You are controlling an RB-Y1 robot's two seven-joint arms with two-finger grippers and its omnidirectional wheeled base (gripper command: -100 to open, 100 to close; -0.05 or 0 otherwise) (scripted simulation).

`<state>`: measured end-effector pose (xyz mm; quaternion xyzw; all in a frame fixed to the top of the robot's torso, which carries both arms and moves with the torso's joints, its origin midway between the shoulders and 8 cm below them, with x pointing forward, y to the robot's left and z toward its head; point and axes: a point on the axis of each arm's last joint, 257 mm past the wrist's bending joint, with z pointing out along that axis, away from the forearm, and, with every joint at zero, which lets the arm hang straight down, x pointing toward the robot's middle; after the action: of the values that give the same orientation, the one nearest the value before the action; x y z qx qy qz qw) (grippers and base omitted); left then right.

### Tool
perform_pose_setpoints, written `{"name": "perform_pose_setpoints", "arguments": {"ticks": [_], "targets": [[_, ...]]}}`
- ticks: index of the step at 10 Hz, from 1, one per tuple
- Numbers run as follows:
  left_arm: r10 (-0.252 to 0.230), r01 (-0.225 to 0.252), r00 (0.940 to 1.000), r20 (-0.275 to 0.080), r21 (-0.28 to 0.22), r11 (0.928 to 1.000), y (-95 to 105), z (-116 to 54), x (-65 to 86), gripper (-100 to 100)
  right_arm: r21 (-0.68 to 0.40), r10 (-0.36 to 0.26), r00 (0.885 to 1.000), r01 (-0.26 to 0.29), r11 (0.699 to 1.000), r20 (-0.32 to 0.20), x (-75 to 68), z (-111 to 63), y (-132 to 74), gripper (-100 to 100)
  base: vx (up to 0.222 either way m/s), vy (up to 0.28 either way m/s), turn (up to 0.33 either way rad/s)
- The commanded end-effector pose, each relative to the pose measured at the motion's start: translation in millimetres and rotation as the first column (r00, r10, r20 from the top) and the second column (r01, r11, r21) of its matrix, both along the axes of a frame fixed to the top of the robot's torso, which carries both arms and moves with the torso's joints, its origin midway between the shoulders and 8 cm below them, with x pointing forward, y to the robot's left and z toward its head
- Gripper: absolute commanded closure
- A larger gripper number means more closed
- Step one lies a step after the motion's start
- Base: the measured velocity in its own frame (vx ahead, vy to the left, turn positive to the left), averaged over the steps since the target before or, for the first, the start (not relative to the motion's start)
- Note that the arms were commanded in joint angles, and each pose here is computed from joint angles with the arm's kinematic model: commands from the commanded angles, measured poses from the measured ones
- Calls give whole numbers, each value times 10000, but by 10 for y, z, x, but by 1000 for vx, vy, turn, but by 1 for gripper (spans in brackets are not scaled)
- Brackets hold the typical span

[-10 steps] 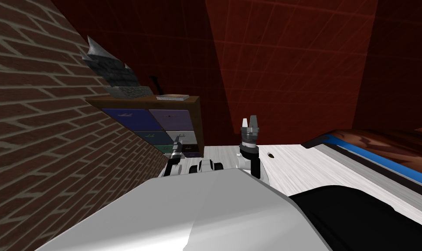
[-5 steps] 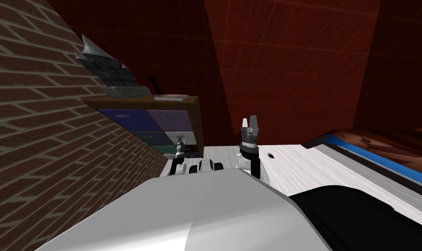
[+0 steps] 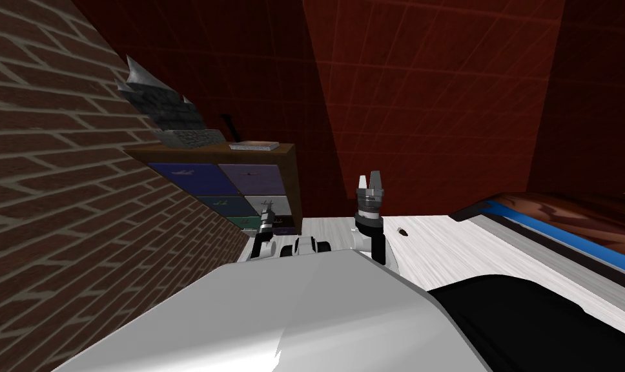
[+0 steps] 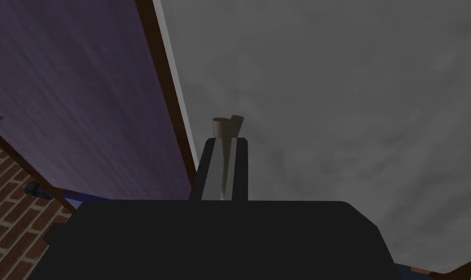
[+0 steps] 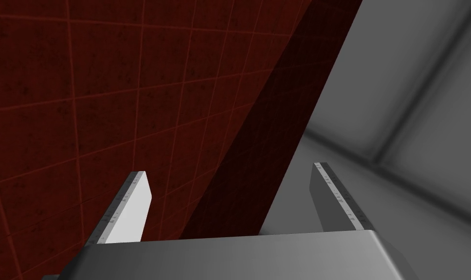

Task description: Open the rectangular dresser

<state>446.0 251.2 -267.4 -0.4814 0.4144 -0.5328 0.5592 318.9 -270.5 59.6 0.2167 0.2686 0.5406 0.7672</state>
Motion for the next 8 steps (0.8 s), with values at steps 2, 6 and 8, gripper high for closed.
{"name": "perform_pose_setpoints", "arguments": {"ticks": [2,6,8], "targets": [[-71,71,9998,-173,-7,10000,-17,-3,-12,100,-1,0,10000,0,10000,1,0,0,0,0,-195,10,14],[-229,249,9992,-320,653,9976,139,-27,-27,-100,-1,-1,10000,1,10000,-1,0,0,0,0,-86,-9,4],[-325,370,9986,-424,1108,9932,250,-40,-32,-100,-2,-1,10000,1,10000,-1,-1,0,0,0,22,-1,1]]}}
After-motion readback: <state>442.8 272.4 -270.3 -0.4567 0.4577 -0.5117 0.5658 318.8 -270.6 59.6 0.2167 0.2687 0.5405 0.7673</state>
